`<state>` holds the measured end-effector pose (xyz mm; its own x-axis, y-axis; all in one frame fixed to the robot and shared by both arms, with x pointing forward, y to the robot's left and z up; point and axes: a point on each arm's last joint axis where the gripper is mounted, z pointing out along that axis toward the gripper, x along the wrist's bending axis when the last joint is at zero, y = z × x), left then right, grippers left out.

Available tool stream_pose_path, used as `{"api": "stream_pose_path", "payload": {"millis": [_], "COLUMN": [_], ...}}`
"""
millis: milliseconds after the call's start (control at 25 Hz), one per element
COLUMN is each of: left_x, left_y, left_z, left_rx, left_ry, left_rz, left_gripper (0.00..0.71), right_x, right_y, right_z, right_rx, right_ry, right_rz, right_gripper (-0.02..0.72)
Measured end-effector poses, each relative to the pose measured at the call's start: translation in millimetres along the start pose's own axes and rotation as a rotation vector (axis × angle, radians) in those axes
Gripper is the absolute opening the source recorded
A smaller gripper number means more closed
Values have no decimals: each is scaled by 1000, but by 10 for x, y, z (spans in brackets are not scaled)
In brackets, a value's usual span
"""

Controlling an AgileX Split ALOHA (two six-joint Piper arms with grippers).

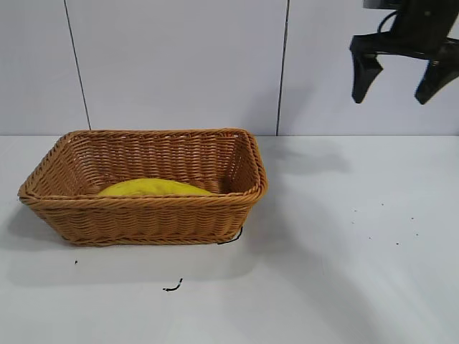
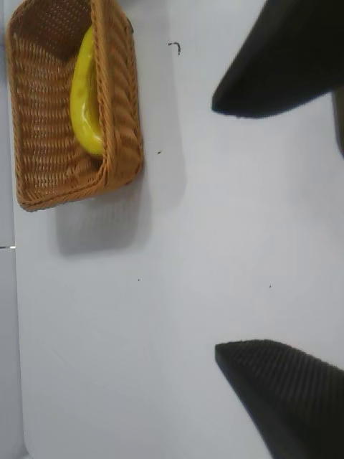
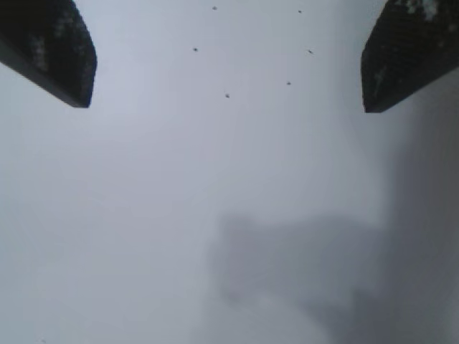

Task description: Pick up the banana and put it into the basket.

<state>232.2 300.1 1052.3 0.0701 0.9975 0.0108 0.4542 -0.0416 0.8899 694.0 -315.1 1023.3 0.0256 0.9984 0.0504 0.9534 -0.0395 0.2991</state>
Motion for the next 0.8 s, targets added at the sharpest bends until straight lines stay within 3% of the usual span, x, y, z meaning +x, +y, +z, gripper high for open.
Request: {"api": "stream_pose_path", "payload": {"millis": [200, 800], "left_x": [0, 0], "left_y": [0, 0], "left_z": [0, 0], "left_rx": [0, 0], "left_ry": [0, 0], "left_rz": [0, 0], "left_gripper": [635, 635], "right_x": [-245, -46], "right_y": [-69, -270], "right_z": [-16, -156], "right_rx": [69, 104], "right_ry": [-16, 12], "right_rz": [36, -17], "right_gripper": [689, 689]}}
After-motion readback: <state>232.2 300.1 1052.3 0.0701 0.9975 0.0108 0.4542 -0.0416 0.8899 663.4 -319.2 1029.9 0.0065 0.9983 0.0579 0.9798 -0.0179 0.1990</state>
